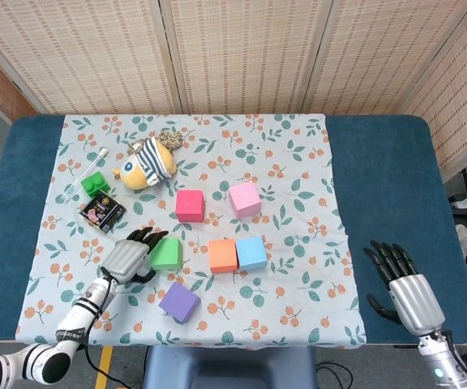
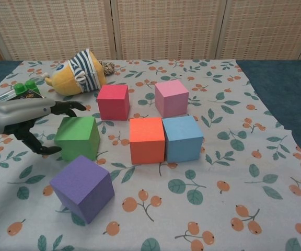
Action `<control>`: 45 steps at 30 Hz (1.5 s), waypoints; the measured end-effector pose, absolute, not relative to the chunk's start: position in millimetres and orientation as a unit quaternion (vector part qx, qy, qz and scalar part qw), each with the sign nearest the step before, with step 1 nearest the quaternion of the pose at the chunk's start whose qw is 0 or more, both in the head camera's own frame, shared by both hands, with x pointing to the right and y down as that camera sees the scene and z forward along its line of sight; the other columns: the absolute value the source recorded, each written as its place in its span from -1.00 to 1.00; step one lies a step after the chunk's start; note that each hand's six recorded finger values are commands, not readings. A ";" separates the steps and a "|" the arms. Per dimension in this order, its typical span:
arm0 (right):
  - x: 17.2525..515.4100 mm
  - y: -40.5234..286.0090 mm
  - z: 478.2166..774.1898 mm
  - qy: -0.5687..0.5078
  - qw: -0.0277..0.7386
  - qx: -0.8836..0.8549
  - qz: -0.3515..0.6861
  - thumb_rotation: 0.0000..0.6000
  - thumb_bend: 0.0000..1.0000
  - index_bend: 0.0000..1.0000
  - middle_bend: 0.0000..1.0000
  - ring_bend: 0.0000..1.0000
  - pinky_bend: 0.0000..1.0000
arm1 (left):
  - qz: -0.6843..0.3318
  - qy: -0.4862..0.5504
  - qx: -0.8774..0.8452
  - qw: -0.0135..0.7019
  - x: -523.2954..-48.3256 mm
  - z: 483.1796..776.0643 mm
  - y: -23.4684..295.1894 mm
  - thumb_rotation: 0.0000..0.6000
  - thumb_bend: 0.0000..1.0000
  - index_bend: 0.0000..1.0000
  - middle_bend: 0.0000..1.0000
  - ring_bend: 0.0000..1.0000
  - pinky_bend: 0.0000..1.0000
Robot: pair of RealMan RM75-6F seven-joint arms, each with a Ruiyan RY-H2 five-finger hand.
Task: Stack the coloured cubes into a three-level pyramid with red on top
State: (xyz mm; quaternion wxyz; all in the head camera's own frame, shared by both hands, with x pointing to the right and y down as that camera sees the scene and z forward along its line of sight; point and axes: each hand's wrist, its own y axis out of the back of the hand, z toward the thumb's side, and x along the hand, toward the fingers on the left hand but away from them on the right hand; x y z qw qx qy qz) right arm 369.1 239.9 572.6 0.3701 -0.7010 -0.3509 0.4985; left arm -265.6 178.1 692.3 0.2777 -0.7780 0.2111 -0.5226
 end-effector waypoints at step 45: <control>368.4 240.5 573.4 -0.338 0.358 -0.713 0.499 1.00 -0.53 -1.00 -1.00 -1.00 -0.94 | -0.498 0.265 -0.774 0.288 -202.2 675.6 191.7 1.00 -0.34 -1.00 0.17 -0.51 -0.77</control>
